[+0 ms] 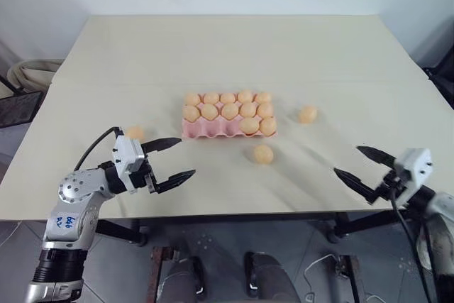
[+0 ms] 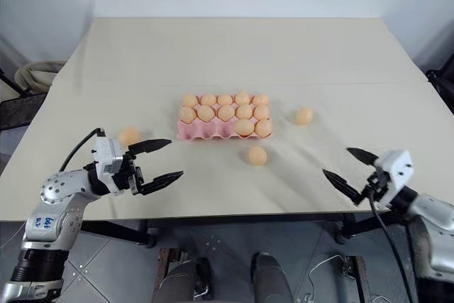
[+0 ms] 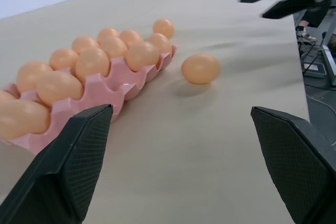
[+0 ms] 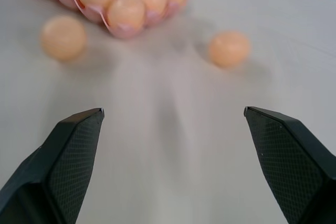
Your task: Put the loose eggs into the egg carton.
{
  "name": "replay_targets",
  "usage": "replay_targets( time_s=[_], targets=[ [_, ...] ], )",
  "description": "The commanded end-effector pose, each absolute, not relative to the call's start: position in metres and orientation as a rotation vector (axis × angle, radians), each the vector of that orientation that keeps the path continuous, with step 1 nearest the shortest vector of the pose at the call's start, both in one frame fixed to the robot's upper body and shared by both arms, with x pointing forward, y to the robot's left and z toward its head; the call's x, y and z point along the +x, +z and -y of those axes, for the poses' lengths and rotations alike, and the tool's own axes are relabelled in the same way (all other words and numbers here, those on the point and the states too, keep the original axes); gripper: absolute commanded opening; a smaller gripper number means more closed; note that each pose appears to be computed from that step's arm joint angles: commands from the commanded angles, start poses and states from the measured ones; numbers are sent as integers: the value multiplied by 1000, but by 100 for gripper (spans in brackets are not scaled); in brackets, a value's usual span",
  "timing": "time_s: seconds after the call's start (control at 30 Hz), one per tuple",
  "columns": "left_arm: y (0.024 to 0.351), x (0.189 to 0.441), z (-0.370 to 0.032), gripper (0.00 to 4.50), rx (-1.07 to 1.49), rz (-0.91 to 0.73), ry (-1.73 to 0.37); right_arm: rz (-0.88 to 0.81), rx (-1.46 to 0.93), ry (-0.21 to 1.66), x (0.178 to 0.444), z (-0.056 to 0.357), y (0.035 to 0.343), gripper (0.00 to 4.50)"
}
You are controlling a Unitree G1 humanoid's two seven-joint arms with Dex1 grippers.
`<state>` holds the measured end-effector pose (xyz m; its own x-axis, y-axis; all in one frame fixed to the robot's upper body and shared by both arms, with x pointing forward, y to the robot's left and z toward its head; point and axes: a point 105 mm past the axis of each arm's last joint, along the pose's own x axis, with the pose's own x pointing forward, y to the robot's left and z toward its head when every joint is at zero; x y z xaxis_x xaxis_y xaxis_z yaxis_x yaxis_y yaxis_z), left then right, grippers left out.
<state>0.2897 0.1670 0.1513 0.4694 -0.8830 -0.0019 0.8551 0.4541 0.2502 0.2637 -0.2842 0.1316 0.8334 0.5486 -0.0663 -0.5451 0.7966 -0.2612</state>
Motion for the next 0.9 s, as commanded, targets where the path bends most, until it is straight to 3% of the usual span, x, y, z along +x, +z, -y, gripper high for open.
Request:
replay_targets(
  time_s=[0.03, 0.3, 0.6, 0.9],
  targets=[
    [158, 292, -166, 450, 246, 175, -1089, 74, -324, 580, 255, 285, 142, 447],
    [158, 291, -170, 450, 255, 159, -1088, 97, -281, 636, 264, 270, 146, 447],
    [159, 273, -197, 450, 311, 142, -1023, -18, -187, 1054, 278, 169, 157, 447],
    [155, 260, -205, 450, 287, 114, -976, -98, -264, 1130, 308, 105, 141, 447]
  ],
)
